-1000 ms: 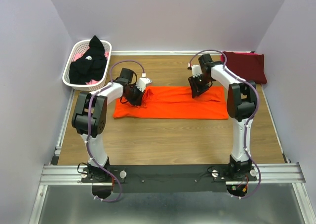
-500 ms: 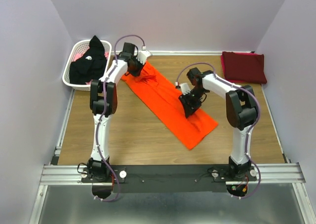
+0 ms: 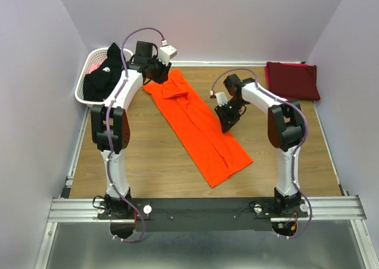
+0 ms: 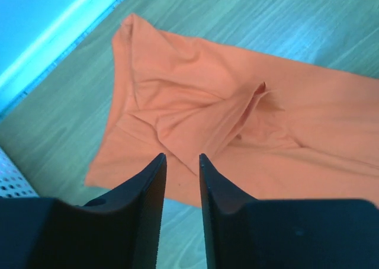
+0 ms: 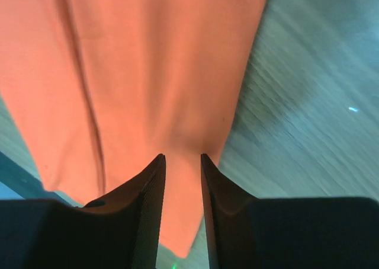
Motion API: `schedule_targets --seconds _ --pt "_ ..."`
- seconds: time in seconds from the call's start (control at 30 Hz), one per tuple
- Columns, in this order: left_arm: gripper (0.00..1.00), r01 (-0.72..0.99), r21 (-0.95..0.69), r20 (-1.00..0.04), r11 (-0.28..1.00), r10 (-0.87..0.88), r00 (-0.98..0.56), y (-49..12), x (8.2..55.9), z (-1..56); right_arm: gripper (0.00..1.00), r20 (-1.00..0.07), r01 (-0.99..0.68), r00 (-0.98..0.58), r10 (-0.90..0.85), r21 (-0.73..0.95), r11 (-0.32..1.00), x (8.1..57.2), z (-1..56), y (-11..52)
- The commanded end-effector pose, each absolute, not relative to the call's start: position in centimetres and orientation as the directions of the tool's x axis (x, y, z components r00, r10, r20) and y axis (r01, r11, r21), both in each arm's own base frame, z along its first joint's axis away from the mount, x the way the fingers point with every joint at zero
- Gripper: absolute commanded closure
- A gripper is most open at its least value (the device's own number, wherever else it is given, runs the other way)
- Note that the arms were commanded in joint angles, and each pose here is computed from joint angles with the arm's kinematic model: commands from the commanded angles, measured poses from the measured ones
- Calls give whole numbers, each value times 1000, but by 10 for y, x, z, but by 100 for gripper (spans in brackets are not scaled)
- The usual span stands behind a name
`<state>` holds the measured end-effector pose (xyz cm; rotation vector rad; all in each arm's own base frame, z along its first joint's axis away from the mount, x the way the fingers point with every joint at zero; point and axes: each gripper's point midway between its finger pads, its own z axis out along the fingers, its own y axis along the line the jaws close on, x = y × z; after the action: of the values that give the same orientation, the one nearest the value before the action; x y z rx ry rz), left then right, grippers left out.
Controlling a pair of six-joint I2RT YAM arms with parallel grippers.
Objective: Fold and stack the t-shirts
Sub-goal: Rotate the tshirt 90 degrees
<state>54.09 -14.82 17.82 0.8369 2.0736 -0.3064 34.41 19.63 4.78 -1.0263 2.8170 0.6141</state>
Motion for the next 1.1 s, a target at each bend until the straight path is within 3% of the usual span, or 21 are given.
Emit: schedule_targets --seconds 0.0,0.23,0.4,0.53,0.67,0.8,0.9,1.07 --pt "67 630 -15 -755 776 404 -516 -148 528 142 65 -121 -617 -775 -620 356 702 325 18 193" --pt "72 596 -36 -693 802 410 -593 -144 531 105 73 -22 -613 -740 -672 432 661 258 -6 209" --pt "72 632 -23 -621 775 484 -616 -161 525 60 73 -27 -599 -706 -707 555 577 206 7 244" --pt "73 686 -34 -574 726 548 -608 -189 518 28 63 -91 -552 -721 -686 675 490 195 41 275" --pt "74 727 -50 -600 685 561 -570 -221 529 24 57 -231 -593 -726 -647 687 420 217 83 292" --pt "74 748 -79 -662 659 527 -534 -251 552 32 57 -303 -593 -766 -567 674 440 256 106 286" --pt "73 739 -18 -766 674 465 -443 -263 586 80 57 -338 -588 -801 -494 599 543 311 104 266" --pt "66 710 59 -867 702 388 -311 -252 594 174 58 -401 -544 -836 -375 511 666 402 103 243"
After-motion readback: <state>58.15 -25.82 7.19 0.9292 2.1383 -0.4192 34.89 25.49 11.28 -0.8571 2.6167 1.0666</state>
